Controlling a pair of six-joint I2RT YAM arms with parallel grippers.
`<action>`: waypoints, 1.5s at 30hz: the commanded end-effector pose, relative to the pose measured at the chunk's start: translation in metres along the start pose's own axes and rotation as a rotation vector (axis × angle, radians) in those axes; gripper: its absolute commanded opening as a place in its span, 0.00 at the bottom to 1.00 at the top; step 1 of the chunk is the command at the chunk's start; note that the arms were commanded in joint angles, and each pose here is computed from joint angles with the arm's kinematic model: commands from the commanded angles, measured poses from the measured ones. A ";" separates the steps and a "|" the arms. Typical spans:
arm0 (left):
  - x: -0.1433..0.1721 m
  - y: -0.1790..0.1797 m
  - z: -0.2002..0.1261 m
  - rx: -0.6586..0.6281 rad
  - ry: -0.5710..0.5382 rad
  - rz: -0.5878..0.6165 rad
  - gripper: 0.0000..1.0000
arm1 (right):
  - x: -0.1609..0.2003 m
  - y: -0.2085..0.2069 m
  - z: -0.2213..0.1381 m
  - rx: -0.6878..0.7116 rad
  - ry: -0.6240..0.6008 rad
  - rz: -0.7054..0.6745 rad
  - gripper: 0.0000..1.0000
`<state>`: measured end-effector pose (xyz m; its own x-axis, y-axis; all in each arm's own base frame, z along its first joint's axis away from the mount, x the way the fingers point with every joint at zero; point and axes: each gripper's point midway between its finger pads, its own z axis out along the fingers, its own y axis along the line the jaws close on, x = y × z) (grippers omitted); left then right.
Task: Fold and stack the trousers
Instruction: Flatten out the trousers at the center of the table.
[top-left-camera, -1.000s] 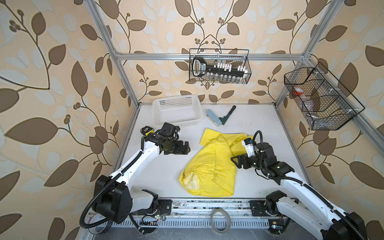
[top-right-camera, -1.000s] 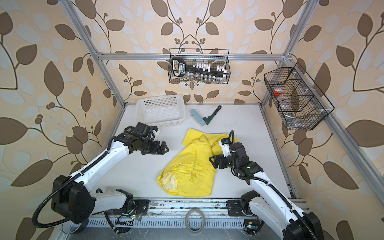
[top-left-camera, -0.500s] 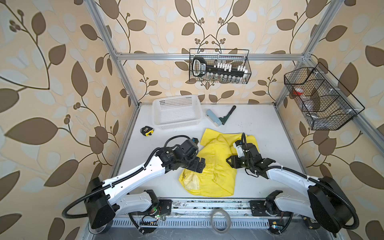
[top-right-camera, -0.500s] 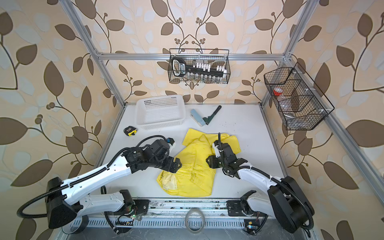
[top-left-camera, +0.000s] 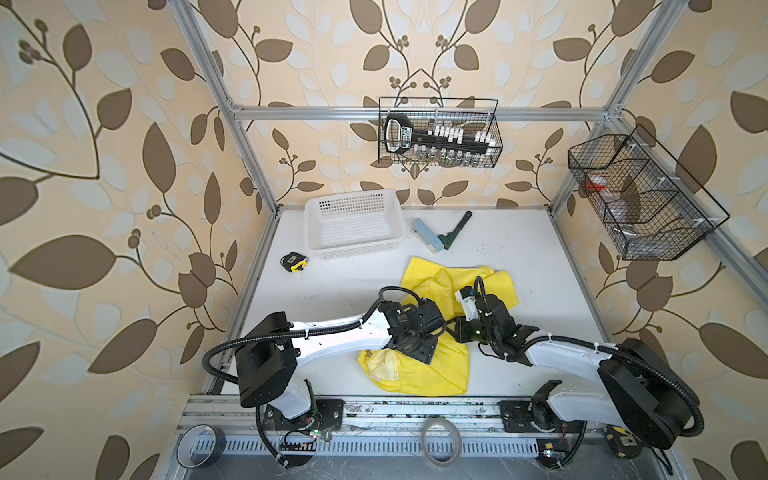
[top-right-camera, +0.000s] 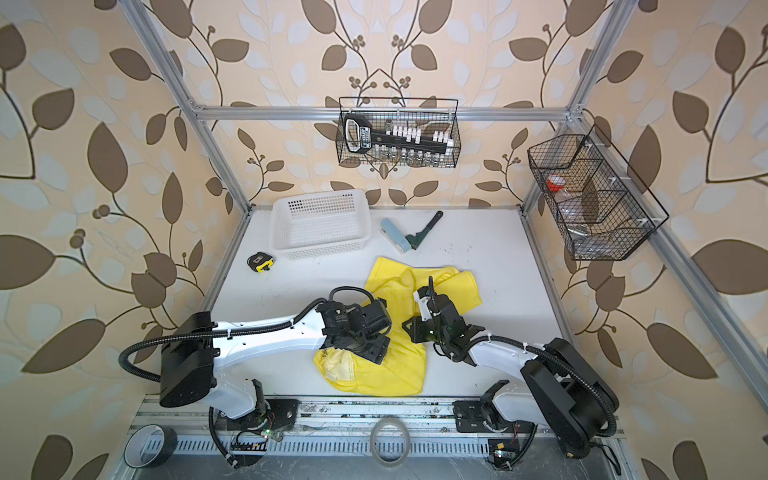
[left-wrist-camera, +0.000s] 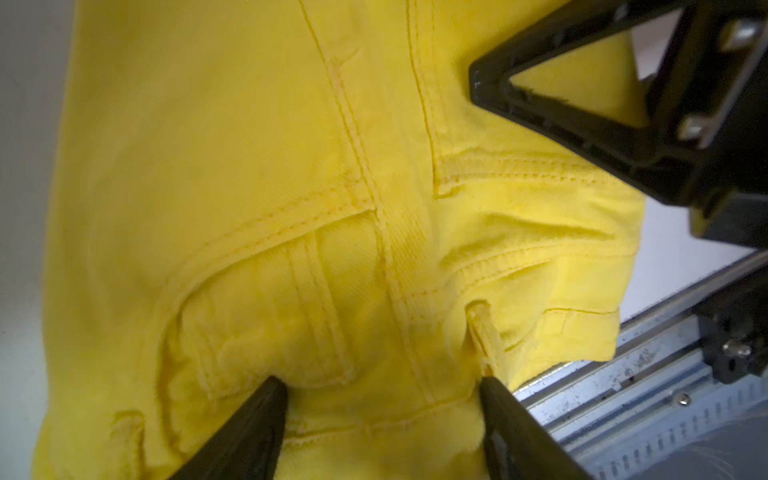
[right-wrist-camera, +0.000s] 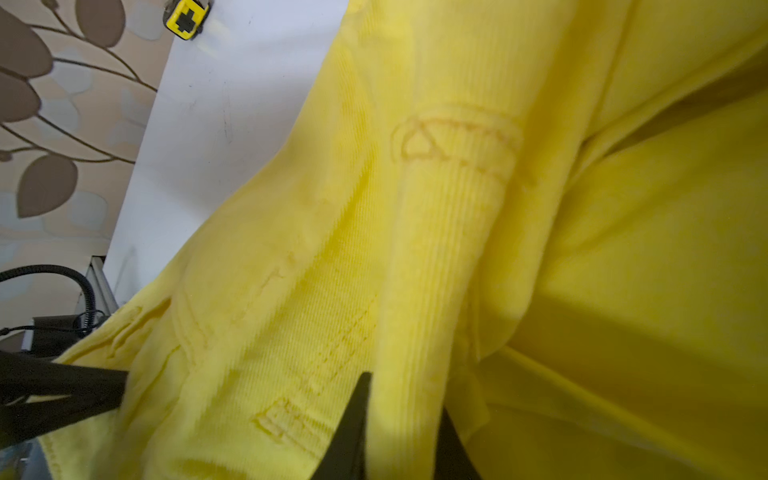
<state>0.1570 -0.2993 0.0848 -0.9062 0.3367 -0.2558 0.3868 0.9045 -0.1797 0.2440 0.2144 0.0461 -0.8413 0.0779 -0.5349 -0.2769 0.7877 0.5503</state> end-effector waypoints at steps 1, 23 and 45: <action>-0.011 -0.014 -0.007 0.020 -0.023 -0.010 0.66 | 0.001 0.016 0.002 -0.088 -0.006 0.033 0.17; -0.004 -0.024 -0.001 -0.116 0.062 0.071 0.54 | -0.004 0.034 0.005 -0.178 -0.038 0.067 0.14; -0.026 0.010 -0.051 -0.136 0.037 0.118 0.00 | -0.023 0.035 -0.018 -0.182 -0.113 0.050 0.42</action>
<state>0.1649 -0.3074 0.0992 -0.8851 0.4247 -0.1903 0.4394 0.8974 -0.0406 0.2442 0.2343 0.0738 -0.8232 0.1757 -0.5399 -0.3005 0.6719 0.6769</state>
